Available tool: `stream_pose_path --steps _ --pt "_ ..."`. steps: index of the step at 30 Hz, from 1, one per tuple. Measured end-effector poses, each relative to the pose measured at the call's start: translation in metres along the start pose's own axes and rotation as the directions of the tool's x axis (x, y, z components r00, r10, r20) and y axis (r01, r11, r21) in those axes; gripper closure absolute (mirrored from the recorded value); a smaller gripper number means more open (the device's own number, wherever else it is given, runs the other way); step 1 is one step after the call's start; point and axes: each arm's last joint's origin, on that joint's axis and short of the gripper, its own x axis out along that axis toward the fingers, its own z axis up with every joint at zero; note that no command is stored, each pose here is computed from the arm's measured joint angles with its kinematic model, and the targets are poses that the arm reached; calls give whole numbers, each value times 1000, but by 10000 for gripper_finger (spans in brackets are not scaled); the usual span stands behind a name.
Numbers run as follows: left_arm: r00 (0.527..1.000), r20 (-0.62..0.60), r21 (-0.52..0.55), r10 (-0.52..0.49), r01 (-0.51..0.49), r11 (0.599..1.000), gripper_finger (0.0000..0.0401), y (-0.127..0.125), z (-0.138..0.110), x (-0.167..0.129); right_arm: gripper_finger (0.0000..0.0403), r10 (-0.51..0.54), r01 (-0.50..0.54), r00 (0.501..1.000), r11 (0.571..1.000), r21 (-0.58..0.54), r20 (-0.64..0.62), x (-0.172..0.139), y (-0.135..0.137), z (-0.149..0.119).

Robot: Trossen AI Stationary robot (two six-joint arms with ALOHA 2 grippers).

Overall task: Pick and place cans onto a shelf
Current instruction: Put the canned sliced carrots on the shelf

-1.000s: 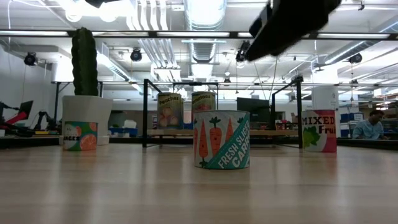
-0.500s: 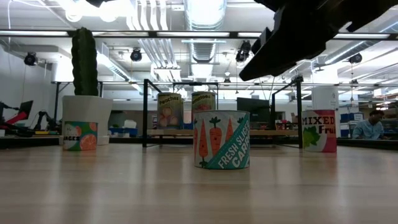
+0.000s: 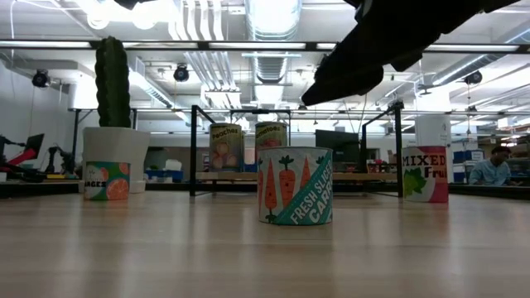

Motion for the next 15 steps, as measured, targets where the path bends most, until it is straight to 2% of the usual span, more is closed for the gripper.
stream_pose_path --steps 4,8,11,15 --pt "1000 0 0 0 0 1000 388 0 0 0 38 0 0 1000 1000 -2 1 1 0 0" --pt "1000 1 -1 0 0 1000 388 0 0 0 35 1 -1 1000 1000 -6 1 13 3 -6" --pt "1000 3 -3 1 -1 1000 388 0 0 0 35 -12 10 999 998 -55 -42 25 4 -10" --pt "1000 2 -2 0 0 1000 388 0 0 0 35 -35 26 995 996 -87 -99 33 5 2"
